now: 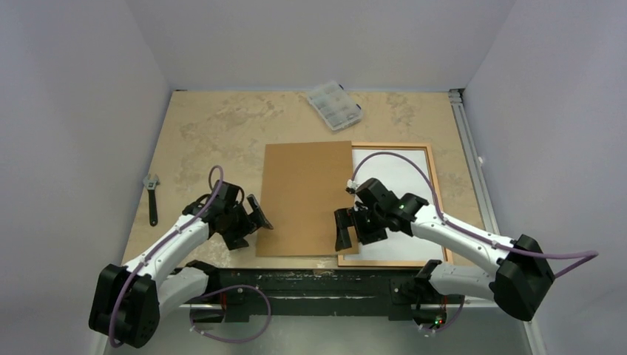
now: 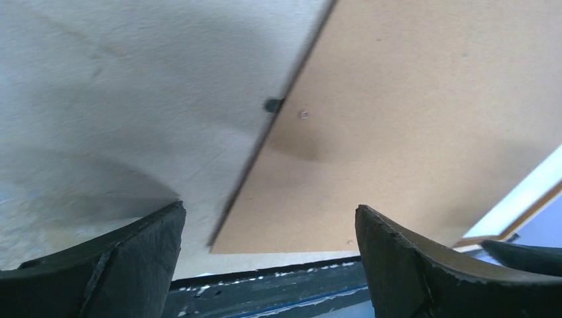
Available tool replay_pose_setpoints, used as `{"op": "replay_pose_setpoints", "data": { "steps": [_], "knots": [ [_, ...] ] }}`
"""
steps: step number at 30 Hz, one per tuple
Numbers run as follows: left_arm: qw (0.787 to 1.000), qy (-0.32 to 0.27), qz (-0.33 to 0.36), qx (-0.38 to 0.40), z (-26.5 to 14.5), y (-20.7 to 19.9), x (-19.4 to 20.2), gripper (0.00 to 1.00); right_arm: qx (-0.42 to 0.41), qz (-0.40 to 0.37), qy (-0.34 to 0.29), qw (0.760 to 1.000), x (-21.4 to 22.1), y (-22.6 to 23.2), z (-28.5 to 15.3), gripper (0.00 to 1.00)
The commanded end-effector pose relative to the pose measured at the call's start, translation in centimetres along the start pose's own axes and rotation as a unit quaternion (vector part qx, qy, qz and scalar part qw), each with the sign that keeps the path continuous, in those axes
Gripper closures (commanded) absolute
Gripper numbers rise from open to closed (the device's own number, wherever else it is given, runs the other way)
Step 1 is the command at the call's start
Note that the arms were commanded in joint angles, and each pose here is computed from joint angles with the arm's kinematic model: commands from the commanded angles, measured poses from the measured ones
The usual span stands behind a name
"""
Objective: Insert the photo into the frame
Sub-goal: Move the photo frame item to the center of the board, then turn over the photo frame item at the center of the board.
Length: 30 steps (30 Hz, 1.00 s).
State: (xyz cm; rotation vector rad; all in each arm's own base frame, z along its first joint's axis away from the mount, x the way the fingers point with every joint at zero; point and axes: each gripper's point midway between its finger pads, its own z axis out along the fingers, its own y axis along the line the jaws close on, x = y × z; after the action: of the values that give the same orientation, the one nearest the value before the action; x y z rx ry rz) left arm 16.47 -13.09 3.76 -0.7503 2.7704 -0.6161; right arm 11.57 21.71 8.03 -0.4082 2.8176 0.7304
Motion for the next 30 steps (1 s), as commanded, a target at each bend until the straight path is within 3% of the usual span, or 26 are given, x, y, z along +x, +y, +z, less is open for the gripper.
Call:
{"op": "replay_pose_setpoints", "data": {
  "steps": [1,6,17,23,30],
  "knots": [
    [0.998,-0.022,0.016,-0.055,-1.1,2.3,-0.1,0.03,0.027,0.007,-0.047,0.999,-3.9,-1.5,-1.1,0.02],
    [0.999,-0.034,0.022,-0.032,-1.4,1.6,-0.4,0.03,-0.005,0.042,-0.078,0.996,-7.2,-3.4,-1.6,0.04],
    [1.000,0.003,0.026,0.006,0.8,0.4,0.2,0.03,-0.103,0.109,-0.088,0.985,-11.4,-5.7,0.7,0.10],
    [0.999,0.016,0.023,0.020,1.6,0.0,0.5,0.04,-0.189,0.136,-0.075,0.970,-11.9,-4.3,2.2,0.20],
    [0.999,0.018,0.024,0.028,1.9,-0.3,0.5,0.04,-0.236,0.142,-0.082,0.958,-12.2,-2.8,1.5,0.24]
  ]
}}
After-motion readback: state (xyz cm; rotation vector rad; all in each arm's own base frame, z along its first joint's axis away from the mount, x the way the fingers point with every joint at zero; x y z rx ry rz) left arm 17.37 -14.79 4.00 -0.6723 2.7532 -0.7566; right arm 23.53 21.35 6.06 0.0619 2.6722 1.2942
